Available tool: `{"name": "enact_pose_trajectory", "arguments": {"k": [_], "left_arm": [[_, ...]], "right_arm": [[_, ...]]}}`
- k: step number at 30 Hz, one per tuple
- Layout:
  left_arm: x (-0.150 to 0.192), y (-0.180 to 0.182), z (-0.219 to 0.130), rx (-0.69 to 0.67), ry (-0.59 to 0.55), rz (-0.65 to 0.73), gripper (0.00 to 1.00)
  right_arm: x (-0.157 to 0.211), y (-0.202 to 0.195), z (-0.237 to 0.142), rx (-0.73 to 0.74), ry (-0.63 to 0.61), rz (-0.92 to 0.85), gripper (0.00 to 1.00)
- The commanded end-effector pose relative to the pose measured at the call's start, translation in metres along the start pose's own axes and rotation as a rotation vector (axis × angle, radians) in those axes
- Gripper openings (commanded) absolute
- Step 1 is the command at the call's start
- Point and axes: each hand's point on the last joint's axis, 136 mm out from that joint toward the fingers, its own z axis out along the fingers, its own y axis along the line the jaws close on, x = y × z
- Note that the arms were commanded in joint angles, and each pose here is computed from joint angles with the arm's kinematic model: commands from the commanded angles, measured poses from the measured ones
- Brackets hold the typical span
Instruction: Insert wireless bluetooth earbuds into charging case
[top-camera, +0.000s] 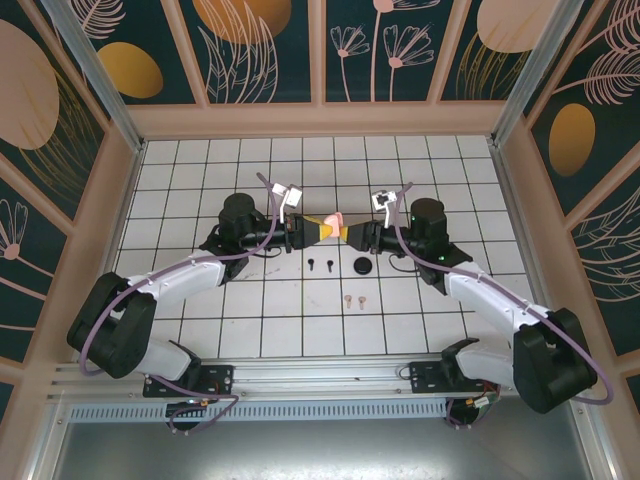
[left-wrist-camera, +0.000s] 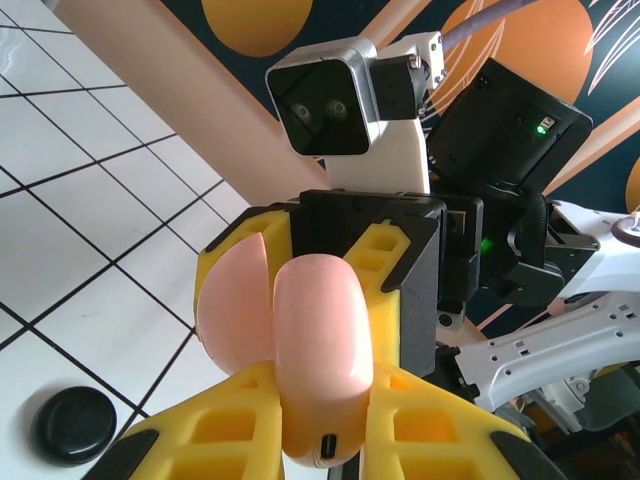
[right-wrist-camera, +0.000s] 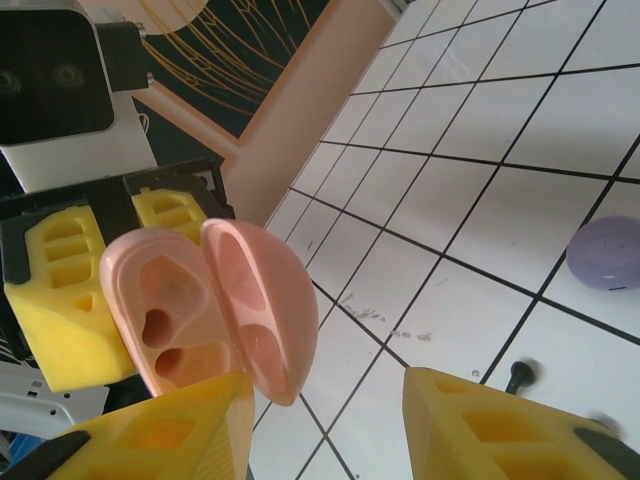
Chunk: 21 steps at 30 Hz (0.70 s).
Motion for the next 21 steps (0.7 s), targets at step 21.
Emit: {"name": "enact_pose_trajectory", "arguments": {"k": [21], "left_arm": [[-0.004,-0.012,0.000,0.037,-0.008,0.036,0.00]], "right_arm": [[-0.020,0.015,0.014,-0.028,-0.030,-0.046,0.25]]}}
